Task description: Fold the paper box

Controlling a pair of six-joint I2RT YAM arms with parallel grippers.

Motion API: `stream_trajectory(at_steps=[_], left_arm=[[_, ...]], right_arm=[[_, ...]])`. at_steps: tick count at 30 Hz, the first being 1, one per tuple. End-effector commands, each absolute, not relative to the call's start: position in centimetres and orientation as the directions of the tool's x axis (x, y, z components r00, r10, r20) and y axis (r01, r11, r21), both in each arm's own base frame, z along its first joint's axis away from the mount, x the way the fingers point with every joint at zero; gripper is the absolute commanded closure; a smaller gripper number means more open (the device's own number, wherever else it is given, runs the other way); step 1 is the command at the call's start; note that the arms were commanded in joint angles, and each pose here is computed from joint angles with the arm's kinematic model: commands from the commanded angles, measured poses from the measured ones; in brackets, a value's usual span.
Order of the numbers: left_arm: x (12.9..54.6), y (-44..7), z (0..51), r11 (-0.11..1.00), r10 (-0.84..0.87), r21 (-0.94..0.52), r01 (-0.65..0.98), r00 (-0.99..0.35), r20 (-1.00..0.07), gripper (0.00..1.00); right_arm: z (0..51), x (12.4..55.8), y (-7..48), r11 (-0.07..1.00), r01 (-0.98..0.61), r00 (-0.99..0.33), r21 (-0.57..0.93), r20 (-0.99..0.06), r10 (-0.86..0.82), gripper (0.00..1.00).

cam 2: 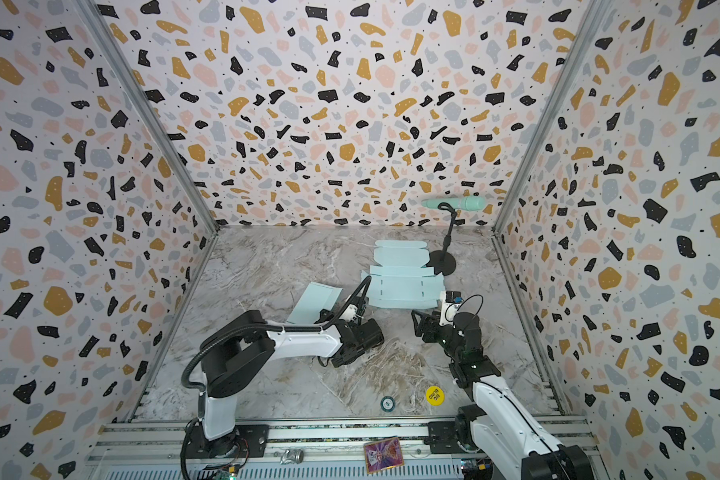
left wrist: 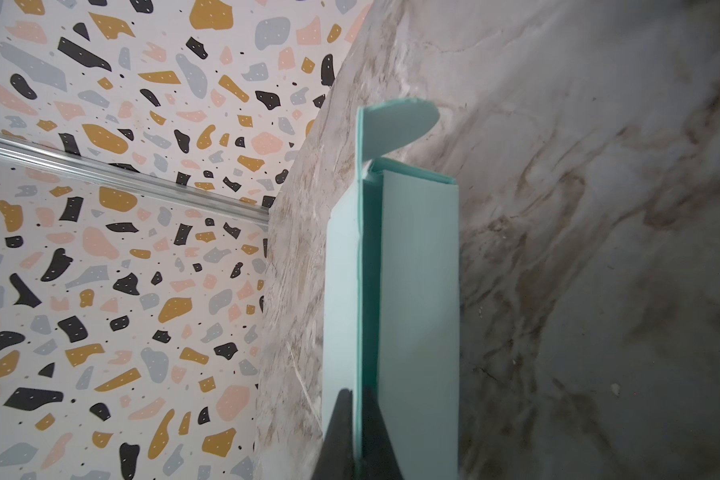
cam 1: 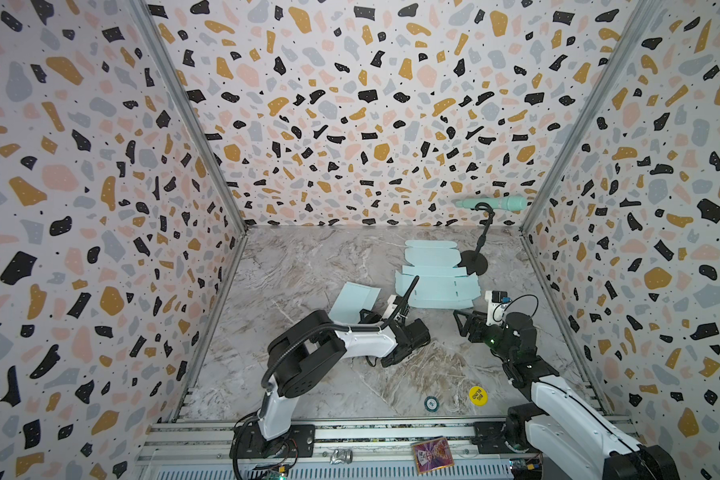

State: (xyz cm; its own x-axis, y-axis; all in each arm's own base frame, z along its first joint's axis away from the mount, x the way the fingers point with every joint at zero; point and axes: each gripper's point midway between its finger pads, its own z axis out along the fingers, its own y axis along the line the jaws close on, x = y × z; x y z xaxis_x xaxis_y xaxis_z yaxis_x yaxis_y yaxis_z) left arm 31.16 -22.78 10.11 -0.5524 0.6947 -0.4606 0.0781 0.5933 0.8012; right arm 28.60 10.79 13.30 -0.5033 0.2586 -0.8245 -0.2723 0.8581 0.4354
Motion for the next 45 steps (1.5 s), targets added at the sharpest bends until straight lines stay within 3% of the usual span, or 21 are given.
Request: stream_trajectory(at_steps=[1,7,15,19,27,35,41,45], left_arm=[[30.8,-23.0,12.7,0.690,0.652,0.711,0.135,-0.542,-0.530,1.00],[28.5,-25.1,16.3,0.787,0.616,0.472,0.397,-0.477,-0.626,1.00],[24.5,-27.6,17.4,0.638,0.686,0.326,0.697,-0.324,-0.651,1.00],[23.8,-28.2,17.5,0.591,0.688,0.294,0.751,-0.280,-0.670,1.00],[23.1,-29.9,15.9,0.519,0.720,0.256,0.815,-0.256,-0.645,1.00],[23.2,-30.5,14.8,0.508,0.722,0.243,0.826,-0.255,-0.643,1.00],[23.4,-31.3,14.0,0.500,0.723,0.233,0.834,-0.253,-0.643,1.00],[23.6,-32.1,14.0,0.503,0.705,0.214,0.837,-0.255,-0.662,1.00]], right_arm=[[15.2,28.5,11.7,0.851,-0.344,-0.462,0.397,-0.860,0.215,0.24],[17.9,26.9,16.7,0.796,-0.548,-0.354,0.259,-0.933,0.060,0.24],[20.2,23.5,22.7,0.614,-0.785,-0.161,0.085,-0.985,-0.069,0.22],[21.2,22.8,23.7,0.558,-0.823,-0.151,0.106,-0.988,-0.034,0.21],[20.1,25.1,24.0,0.616,-0.784,-0.186,0.079,-0.976,-0.110,0.23],[17.6,26.2,24.7,0.614,-0.787,-0.225,0.062,-0.955,-0.192,0.35],[15.9,25.6,25.4,0.585,-0.805,-0.263,0.101,-0.944,-0.199,0.35],[14.3,26.5,25.3,0.622,-0.772,-0.324,0.128,-0.922,-0.212,0.35]])
